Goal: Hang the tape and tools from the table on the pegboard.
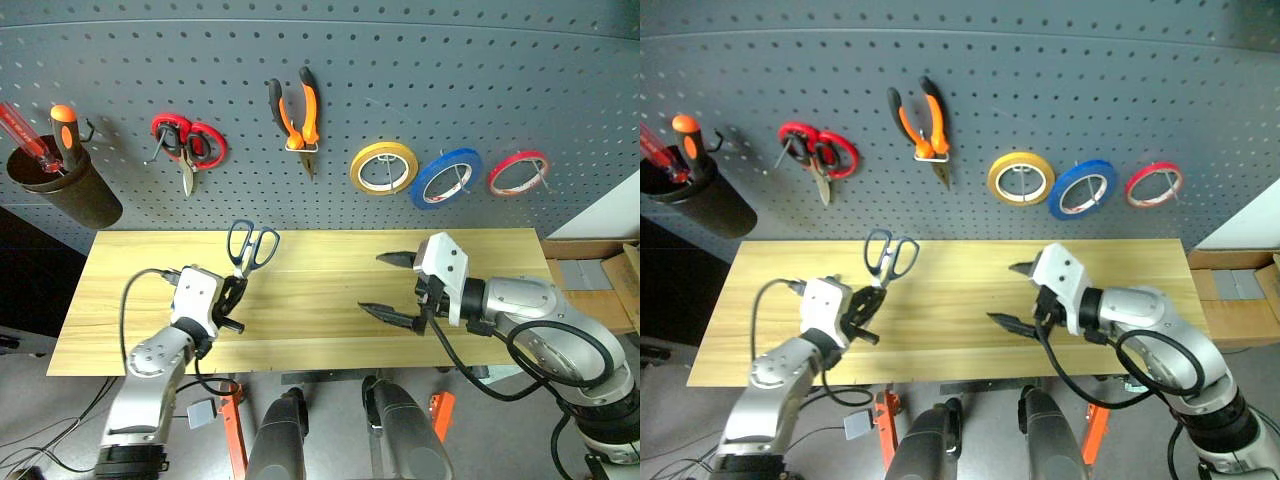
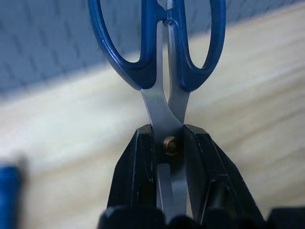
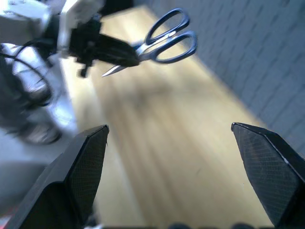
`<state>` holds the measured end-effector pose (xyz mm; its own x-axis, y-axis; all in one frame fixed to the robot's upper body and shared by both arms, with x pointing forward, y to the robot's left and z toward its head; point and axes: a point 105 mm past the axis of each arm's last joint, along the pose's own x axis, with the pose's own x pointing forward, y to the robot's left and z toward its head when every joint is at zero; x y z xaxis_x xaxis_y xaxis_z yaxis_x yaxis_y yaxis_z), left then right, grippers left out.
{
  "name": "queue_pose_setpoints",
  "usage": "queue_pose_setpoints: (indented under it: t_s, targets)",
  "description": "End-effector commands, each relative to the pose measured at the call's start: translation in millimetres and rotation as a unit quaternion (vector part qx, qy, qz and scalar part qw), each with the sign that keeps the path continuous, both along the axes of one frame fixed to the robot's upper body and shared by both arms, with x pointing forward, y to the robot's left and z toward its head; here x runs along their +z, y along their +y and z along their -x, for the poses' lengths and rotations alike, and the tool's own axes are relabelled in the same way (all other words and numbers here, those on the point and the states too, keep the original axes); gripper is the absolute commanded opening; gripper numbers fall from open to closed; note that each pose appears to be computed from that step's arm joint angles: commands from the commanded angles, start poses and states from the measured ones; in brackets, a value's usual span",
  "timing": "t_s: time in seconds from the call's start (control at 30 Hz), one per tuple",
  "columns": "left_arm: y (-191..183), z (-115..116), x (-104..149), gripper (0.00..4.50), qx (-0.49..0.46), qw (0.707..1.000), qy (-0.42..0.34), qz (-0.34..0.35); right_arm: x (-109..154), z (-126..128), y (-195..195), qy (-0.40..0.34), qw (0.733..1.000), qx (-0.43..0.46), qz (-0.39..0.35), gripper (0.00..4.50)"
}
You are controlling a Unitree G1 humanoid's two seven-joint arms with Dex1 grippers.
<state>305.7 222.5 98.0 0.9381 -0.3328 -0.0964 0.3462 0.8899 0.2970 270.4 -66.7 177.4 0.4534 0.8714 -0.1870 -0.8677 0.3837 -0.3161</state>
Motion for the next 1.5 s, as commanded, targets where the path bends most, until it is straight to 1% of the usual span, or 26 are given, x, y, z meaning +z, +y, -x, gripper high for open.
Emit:
queue_pose_setpoints:
  t_s: [0.03,0.13,0.23,0.3,0.4,0.5,0.63,0.77,0.93,1.1,1.2,1.37,1.5]
  targets:
    - [-7,4,36,0.52,-0.021,0.997,-0.075,-0.008,18,3,1,-0.050,0.998,0.016,-0.025,4.50]
    - [-14,7,56,0.52,-0.034,0.993,-0.116,-0.018,24,1,3,-0.071,0.996,0.020,-0.039,4.50]
    - [-24,14,76,0.52,-0.052,0.984,-0.166,-0.039,22,0,5,-0.086,0.995,0.025,-0.037,4.50]
    - [-22,16,83,0.52,-0.038,0.982,-0.182,-0.039,20,-1,4,-0.089,0.995,0.028,-0.032,4.50]
    - [-10,21,95,0.52,0.010,0.977,-0.210,-0.039,16,-1,1,-0.098,0.994,0.030,-0.021,4.50]
    - [-9,29,102,0.52,0.032,0.975,-0.220,-0.028,14,-2,-1,-0.103,0.994,0.030,-0.018,4.50]
    - [0,34,106,0.52,0.066,0.974,-0.219,-0.010,14,-5,-2,-0.108,0.994,0.031,-0.019,4.50]
    - [1,37,110,0.52,0.069,0.973,-0.221,-0.005,14,-7,-1,-0.110,0.993,0.032,-0.021,4.50]
    - [11,30,114,0.52,0.089,0.972,-0.217,0.023,14,-9,0,-0.112,0.993,0.034,-0.021,4.50]
    - [16,25,116,0.52,0.094,0.971,-0.214,0.038,14,-9,1,-0.114,0.993,0.035,-0.020,4.50]
    - [24,26,117,0.52,0.112,0.969,-0.217,0.047,14,-10,0,-0.115,0.993,0.033,-0.019,4.50]
    - [26,29,116,0.52,0.122,0.967,-0.217,0.058,13,-10,0,-0.115,0.993,0.031,-0.018,4.50]
    - [23,26,112,0.52,0.111,0.970,-0.206,0.067,16,-11,1,-0.118,0.992,0.031,-0.021,4.50]
